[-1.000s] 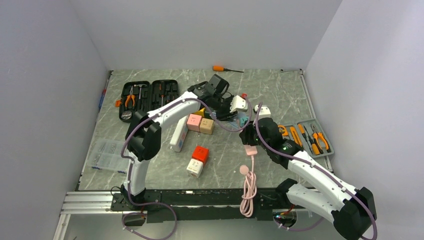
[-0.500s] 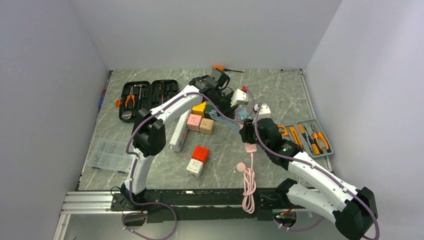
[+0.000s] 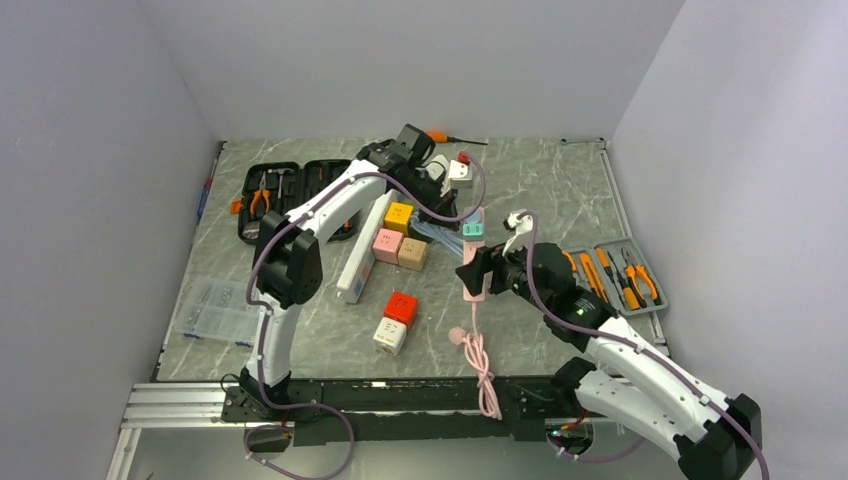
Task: Pull the plug off the socket
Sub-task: Pick up the socket from the center of the board, then remove the plug from the socket, then place the plug at the center of the board, then remove the plug from the socket.
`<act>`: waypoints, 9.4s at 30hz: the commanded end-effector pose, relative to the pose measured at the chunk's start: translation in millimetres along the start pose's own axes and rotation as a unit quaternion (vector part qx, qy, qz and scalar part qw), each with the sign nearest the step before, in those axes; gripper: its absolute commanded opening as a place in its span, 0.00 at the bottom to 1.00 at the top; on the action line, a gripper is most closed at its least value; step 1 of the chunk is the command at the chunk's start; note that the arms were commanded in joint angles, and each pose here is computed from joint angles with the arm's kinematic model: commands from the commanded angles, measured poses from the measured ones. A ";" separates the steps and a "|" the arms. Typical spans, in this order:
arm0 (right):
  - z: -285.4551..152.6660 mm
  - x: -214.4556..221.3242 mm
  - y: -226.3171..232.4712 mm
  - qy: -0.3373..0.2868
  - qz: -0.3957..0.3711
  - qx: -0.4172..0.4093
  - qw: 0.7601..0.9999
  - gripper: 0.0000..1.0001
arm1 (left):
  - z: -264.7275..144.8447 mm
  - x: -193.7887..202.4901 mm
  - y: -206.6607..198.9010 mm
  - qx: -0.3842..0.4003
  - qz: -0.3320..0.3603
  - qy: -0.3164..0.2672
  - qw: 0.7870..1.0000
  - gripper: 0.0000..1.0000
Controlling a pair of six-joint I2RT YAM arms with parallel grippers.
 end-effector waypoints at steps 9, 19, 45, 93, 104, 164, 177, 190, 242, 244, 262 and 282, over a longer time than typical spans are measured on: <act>-20.0 -16.0 -3.6 -0.068 0.041 -0.035 0.996 0.90 | -46.3 -45.8 -47.2 0.049 0.076 -0.088 0.992 0.00; 6.9 -10.5 3.6 -0.034 0.051 -0.144 0.988 0.80 | -51.2 -43.4 -60.5 0.066 0.098 -0.097 0.988 0.00; 38.9 -8.1 10.9 -0.098 0.087 -0.221 0.966 0.57 | -52.4 -57.2 -63.1 0.063 0.092 -0.130 0.985 0.00; -8.8 -33.2 29.6 -0.125 -0.014 -0.265 0.956 0.00 | -36.2 -25.9 -48.8 0.066 0.089 -0.062 0.992 0.88; -12.8 -40.9 31.0 -0.129 -0.025 -0.262 0.956 0.00 | -44.8 -31.7 -36.4 0.048 0.079 -0.096 0.991 0.88; 26.0 -34.6 20.4 -0.086 -0.042 -0.203 0.975 0.00 | -37.9 -22.8 -95.3 0.170 0.079 -0.066 0.980 0.00; 49.1 -7.8 -46.2 -0.055 0.048 -0.035 0.997 0.00 | -64.7 -17.7 -116.9 0.169 0.099 -0.064 0.979 0.00; 1.6 -30.8 -42.4 -0.114 0.054 0.004 0.992 0.00 | -31.4 -15.2 -20.3 -0.036 0.090 -0.035 0.995 0.00; 12.0 -31.7 -23.3 -0.018 0.110 -0.031 0.993 0.00 | -90.1 -17.2 -91.3 -0.167 0.232 0.052 0.957 0.99; 14.8 -34.4 -15.6 -0.012 0.106 -0.038 0.994 0.00 | -79.9 -23.0 -93.9 -0.169 0.240 0.052 0.954 0.99; 38.5 -45.8 27.9 0.005 0.085 -0.072 0.994 0.00 | -51.3 -52.8 -85.8 -0.204 0.216 0.038 0.954 0.92; 42.1 -65.1 38.9 -0.013 0.108 -0.073 0.991 0.00 | -42.4 -55.6 -76.9 -0.235 0.199 0.050 0.950 0.66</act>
Point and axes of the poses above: each gripper's point midway between its finger pads, its own z axis out along the fingers, its own y axis along the line the jaws close on, x = y × z, the point moved 6 cm from there along -z, back along the fingers, and after that the axes turned 1 degree about -z, right-handed, at the moved point
